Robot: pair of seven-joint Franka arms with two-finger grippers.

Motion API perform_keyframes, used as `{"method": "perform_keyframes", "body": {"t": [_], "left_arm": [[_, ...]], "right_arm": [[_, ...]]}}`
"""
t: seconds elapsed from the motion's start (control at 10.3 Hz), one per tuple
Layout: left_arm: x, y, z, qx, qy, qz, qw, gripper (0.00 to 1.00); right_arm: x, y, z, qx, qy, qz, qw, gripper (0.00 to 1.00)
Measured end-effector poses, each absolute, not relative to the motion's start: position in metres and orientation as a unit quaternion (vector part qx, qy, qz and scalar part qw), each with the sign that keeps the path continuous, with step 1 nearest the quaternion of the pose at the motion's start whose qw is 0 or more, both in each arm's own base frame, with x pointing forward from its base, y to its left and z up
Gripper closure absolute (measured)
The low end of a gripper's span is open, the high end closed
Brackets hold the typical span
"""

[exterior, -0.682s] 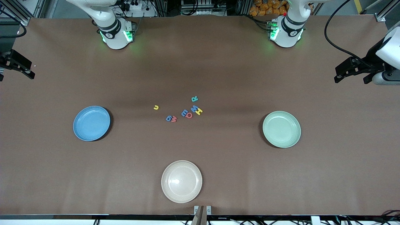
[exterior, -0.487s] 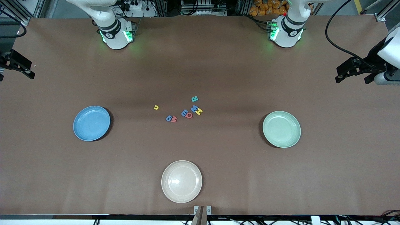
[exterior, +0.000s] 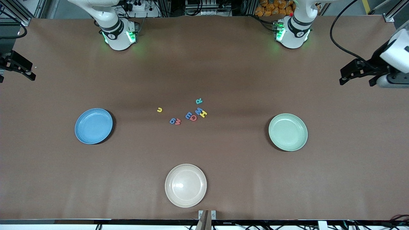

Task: Sort upper and lower case letters into plates
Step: 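Move the left gripper over the teal R letter, then lower the left gripper and grasp the teal R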

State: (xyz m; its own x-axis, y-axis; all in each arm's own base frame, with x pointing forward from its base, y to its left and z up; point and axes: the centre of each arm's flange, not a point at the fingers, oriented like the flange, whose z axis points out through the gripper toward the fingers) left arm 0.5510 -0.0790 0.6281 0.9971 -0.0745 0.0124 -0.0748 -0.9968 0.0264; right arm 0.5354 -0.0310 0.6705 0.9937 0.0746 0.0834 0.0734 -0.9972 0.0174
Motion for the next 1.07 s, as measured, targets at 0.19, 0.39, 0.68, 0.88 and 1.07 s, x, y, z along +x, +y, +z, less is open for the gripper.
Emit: {"method": "perform_keyframes", "body": {"t": [0.19, 0.39, 0.68, 0.88, 1.07], "left_arm": [[0.550, -0.143, 0.603, 0.999, -0.044, -0.019, 0.013, 0.00], [0.540, -0.221, 0.571, 0.999, -0.016, -0.044, 0.010, 0.00], [0.526, -0.320, 0.516, 0.998, 0.026, -0.056, 0.013, 0.00], [0.509, -0.388, 0.470, 0.996, 0.060, -0.062, 0.017, 0.00], [0.489, -0.447, 0.421, 0.994, 0.089, -0.064, 0.027, 0.00]], "right_arm": [[0.539, -0.036, 0.662, 0.999, 0.033, 0.032, 0.006, 0.00], [0.553, -0.044, 0.637, 1.000, 0.026, 0.010, 0.003, 0.00], [0.589, -0.066, 0.566, 0.999, 0.012, -0.038, -0.004, 0.00], [0.611, -0.065, 0.527, 0.999, 0.014, -0.047, -0.009, 0.00], [0.622, -0.062, 0.503, 0.998, 0.017, -0.054, -0.013, 0.00]]}}
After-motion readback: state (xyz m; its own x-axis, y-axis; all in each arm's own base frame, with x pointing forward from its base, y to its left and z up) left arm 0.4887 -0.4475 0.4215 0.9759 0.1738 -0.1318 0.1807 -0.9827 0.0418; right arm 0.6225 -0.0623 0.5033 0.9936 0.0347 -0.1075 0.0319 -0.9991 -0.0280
